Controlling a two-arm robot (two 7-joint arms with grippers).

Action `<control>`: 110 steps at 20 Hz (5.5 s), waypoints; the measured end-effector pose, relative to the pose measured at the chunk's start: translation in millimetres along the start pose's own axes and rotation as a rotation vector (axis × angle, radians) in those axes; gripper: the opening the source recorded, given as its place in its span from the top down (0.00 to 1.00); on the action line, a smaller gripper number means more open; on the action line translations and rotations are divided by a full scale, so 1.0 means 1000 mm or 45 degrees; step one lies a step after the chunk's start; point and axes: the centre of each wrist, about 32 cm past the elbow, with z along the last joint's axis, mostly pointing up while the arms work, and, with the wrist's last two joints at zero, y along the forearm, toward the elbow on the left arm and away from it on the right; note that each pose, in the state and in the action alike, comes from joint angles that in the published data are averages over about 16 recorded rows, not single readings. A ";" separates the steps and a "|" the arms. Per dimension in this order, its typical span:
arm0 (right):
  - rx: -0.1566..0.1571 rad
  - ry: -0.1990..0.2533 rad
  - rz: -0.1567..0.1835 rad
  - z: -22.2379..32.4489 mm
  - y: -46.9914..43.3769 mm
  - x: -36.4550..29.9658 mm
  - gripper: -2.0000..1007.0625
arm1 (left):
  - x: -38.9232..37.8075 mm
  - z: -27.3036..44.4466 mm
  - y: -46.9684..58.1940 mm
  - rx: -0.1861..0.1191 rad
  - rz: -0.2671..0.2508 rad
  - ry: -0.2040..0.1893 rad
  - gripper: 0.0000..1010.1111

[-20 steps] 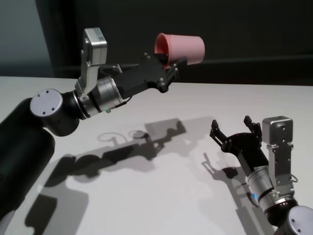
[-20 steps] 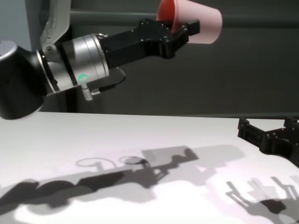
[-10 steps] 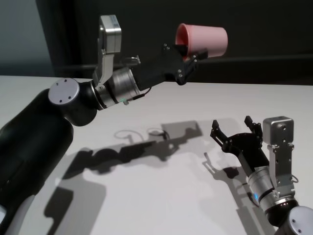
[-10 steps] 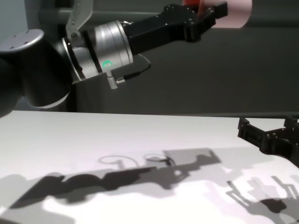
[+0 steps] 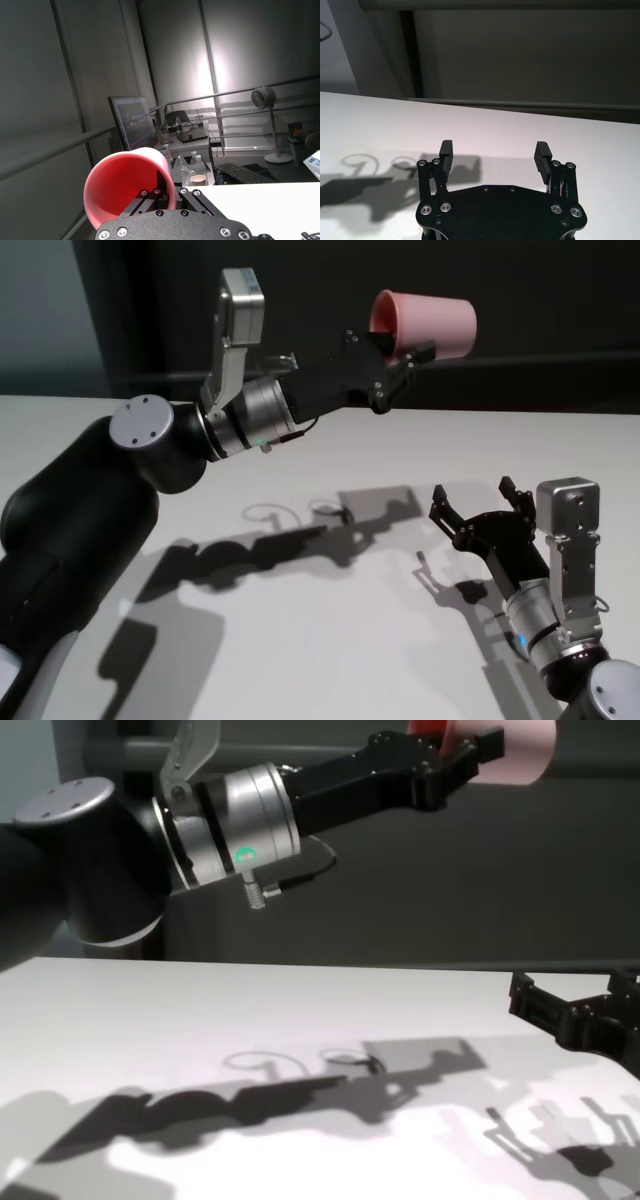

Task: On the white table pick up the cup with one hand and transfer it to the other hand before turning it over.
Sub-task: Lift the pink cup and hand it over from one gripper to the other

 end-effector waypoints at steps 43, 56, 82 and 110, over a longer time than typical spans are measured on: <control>0.219 0.827 0.214 0.0151 -0.0288 0.0482 0.00 | -0.0004 0.0000 0.001 0.006 -0.006 -0.006 0.94; 0.351 1.404 0.491 0.0047 -0.0049 0.0516 0.01 | -0.0004 -0.0001 0.001 0.006 -0.005 -0.006 0.94; 0.456 1.853 0.704 -0.0111 0.0606 0.0225 0.01 | -0.0004 -0.0001 0.001 0.006 -0.005 -0.006 0.94; 0.499 1.902 0.801 -0.0160 0.0974 0.0176 0.01 | -0.0004 -0.0001 0.001 0.006 -0.005 -0.006 0.94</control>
